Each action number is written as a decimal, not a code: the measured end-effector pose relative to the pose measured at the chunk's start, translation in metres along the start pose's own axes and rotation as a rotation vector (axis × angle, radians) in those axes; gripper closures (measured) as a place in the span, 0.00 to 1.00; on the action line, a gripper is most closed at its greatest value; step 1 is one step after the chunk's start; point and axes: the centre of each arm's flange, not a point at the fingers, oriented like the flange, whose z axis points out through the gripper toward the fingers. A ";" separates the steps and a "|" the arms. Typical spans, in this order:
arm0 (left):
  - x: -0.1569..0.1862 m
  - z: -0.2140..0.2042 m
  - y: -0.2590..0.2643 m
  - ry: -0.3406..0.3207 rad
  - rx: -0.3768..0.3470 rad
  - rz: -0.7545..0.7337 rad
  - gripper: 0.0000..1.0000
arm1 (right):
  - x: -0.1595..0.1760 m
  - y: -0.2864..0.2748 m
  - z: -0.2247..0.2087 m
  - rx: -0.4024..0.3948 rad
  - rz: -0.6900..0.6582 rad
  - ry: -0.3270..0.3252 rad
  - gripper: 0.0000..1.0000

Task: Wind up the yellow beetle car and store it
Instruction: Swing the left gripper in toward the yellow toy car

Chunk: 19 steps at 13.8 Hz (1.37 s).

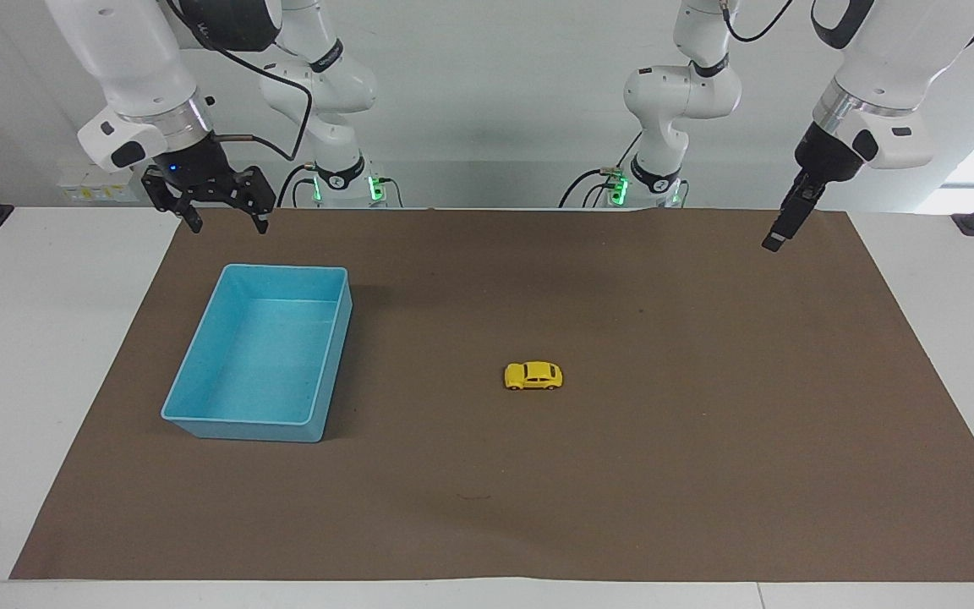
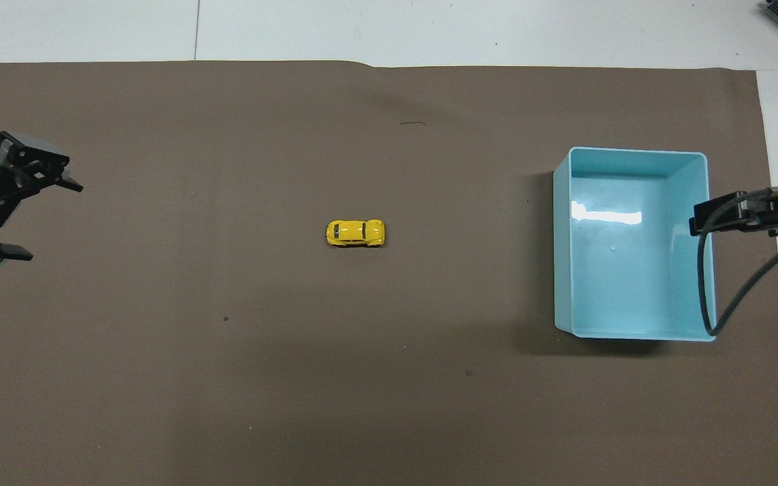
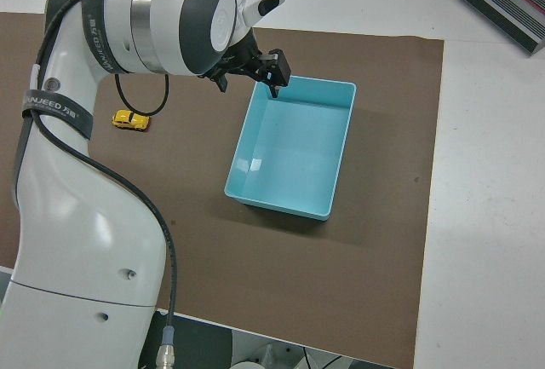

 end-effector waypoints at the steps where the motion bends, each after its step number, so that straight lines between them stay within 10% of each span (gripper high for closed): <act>1: -0.009 0.007 0.011 0.002 -0.010 -0.106 0.00 | 0.000 0.000 0.000 0.000 0.000 0.000 0.00; 11: -0.086 0.078 0.086 -0.016 -0.040 -0.596 0.00 | 0.000 0.000 0.000 0.000 0.000 0.000 0.00; 19: -0.166 0.188 0.130 -0.008 0.080 -0.650 0.00 | 0.000 0.000 0.000 0.000 0.000 0.000 0.00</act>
